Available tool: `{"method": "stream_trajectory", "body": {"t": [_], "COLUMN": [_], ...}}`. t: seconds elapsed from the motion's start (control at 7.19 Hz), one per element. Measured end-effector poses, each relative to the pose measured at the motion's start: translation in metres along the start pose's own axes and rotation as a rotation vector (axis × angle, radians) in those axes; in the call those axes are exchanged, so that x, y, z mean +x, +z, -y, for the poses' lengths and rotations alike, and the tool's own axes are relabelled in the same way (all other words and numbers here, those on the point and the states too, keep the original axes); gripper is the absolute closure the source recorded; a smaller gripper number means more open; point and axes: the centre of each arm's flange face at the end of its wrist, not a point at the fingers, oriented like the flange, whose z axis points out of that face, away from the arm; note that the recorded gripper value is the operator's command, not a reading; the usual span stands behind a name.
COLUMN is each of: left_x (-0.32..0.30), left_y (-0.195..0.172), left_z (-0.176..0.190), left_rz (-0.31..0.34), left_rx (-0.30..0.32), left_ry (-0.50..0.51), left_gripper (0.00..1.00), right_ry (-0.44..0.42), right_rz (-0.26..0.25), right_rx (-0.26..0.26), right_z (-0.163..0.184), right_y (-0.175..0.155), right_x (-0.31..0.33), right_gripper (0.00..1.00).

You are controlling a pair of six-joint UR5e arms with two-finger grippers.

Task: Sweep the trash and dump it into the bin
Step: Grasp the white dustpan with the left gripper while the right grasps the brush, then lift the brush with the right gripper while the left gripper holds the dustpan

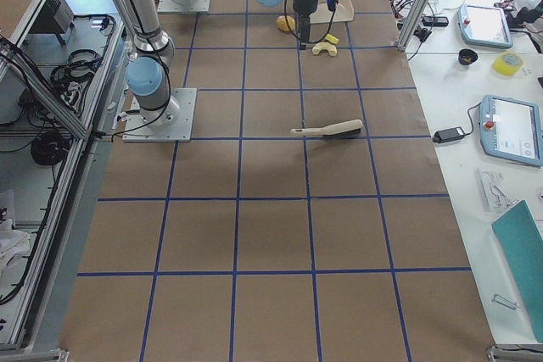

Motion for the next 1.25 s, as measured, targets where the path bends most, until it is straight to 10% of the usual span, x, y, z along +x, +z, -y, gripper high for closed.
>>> {"method": "stream_trajectory", "body": {"t": [0.7, 1.25], "left_x": [-0.037, -0.070], "left_y": [0.084, 0.177], "left_z": [0.044, 0.106], "left_rz": [0.050, -0.007], "left_rx": [-0.057, -0.002], "left_ry": [-1.008, -1.249], "left_gripper": [0.00, 0.00], "right_ry": [-0.231, -0.300], "right_rz": [0.001, 0.011], "right_rx": [-0.064, -0.106], "right_z": [0.023, 0.024], "right_y": [0.142, 0.193], "right_x": [0.148, 0.190], "right_gripper": [0.01, 0.11]}}
